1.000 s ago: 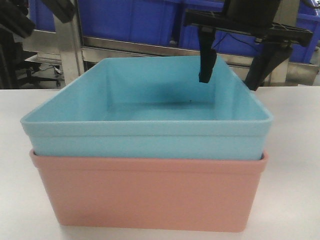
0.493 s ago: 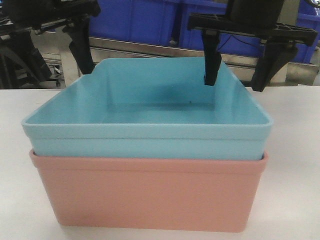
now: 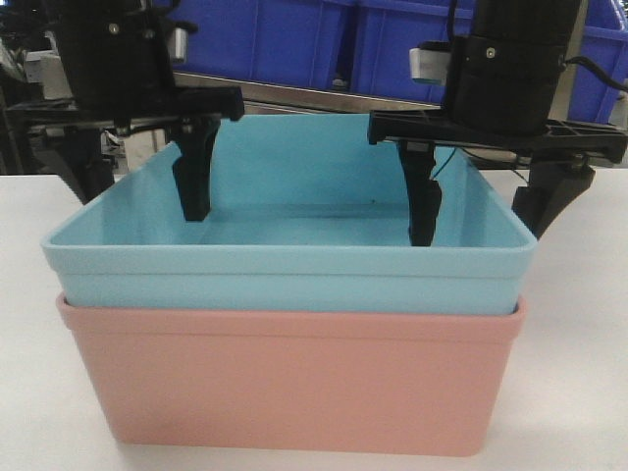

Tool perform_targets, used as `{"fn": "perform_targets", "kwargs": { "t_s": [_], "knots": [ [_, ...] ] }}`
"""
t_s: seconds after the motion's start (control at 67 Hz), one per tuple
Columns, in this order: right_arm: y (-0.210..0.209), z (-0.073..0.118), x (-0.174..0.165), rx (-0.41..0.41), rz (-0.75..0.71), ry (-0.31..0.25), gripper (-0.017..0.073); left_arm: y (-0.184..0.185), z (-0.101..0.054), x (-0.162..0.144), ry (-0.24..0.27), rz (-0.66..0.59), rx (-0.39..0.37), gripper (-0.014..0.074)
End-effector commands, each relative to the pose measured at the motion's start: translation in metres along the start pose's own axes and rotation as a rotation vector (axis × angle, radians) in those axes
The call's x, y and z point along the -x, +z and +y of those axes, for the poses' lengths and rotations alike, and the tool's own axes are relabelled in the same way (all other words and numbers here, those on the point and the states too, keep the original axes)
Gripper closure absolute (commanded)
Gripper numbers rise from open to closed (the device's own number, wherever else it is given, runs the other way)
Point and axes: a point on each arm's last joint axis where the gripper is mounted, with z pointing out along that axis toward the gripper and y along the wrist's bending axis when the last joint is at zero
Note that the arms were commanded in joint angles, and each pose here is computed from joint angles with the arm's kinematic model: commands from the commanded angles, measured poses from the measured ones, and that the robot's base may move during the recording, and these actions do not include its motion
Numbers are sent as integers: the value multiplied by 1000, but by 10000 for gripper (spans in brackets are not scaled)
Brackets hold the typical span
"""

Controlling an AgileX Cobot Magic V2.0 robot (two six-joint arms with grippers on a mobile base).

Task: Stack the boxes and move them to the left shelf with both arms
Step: 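Grip both stacked bin walls with the left and right grippers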

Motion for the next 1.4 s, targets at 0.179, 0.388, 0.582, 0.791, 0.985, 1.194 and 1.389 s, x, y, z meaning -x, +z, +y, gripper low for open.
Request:
{"fn": "perform_targets", "kwargs": {
  "t_s": [0.179,0.388,0.582,0.791,0.985,1.194,1.389],
  "knots": [
    [-22,3,2,35,-66,-6,-1,-16,-5,2,-6,-35,-21,210],
    [-16,1,1,11,-36,-9,-1,-16,-4,3,-3,-40,-18,210],
    [-16,1,0,7,-30,-9,-1,-15,-4,3,-4,-35,-16,210],
    [-16,0,1,-1,-35,-16,-1,-10,-4,2,-19,-8,-7,210],
    [-16,0,1,-2,-38,-43,54,-10,-5,2,-26,-6,-15,232],
    [-16,0,1,-1,-40,-44,333,-10,-5,2,-35,-3,-22,428],
    [-16,0,1,-1,-40,-44,499,-10,-5,2,-35,-3,-22,601]
  ]
}}
